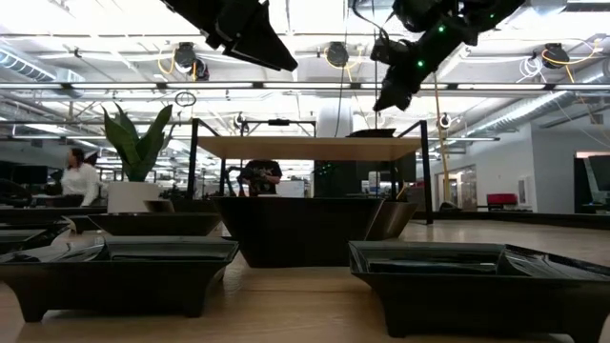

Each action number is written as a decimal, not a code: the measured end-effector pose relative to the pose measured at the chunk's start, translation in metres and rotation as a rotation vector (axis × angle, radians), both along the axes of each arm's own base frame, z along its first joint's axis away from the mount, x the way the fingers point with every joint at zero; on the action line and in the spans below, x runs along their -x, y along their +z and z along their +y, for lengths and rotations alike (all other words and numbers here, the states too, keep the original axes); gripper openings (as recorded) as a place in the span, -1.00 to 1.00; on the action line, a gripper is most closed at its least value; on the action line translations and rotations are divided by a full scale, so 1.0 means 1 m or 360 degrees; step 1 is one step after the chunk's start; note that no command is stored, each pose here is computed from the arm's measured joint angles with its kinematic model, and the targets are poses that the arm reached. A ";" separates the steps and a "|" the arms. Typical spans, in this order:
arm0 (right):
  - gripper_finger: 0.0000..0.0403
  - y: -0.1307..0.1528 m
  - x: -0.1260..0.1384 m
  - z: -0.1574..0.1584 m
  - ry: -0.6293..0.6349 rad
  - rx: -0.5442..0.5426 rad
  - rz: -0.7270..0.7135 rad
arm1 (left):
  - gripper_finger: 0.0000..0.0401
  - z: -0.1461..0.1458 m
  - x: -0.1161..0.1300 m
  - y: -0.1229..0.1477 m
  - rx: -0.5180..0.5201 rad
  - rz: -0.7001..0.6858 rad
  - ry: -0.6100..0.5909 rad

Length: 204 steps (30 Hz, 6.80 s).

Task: Pick & Place Mini shaped plates
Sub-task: Stack the black leaf-shaped plate on top of the other black leaf-shaped plates on the shelf

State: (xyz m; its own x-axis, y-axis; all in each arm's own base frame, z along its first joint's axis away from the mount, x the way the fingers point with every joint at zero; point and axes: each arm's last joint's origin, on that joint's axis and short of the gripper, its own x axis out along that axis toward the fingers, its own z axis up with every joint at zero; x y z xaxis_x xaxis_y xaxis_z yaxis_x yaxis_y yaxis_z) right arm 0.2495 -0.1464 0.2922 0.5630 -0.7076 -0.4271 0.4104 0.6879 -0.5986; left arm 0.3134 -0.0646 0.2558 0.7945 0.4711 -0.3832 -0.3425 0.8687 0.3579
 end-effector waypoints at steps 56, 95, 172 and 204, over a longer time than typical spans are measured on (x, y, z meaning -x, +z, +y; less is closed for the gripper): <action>-1.00 -0.021 0.007 0.001 0.0249 -0.0239 0.0286 | 0.34 -0.001 0.000 0.000 0.0037 0.0007 -0.0060; -1.00 0.058 0.039 -0.016 0.1112 0.0198 0.0111 | 0.34 -0.001 0.000 -0.002 0.0016 0.0057 -0.0087; -0.57 0.033 0.038 -0.003 0.0385 -0.0544 -0.0377 | 0.34 -0.007 0.000 -0.003 0.0204 0.0050 -0.0253; -0.34 -0.020 0.036 0.122 0.1267 -0.0538 -0.0625 | 0.34 -0.026 0.027 -0.015 0.0519 0.0348 -0.0222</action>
State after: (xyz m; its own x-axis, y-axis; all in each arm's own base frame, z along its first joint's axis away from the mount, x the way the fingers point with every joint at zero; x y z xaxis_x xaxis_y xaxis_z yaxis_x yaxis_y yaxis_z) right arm 0.2139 -0.0242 0.2718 0.9735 0.0727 -0.2170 -0.1245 0.9639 -0.2353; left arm 0.2861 -0.0909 0.2407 0.7253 0.1908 -0.6615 -0.1600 0.9812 0.1076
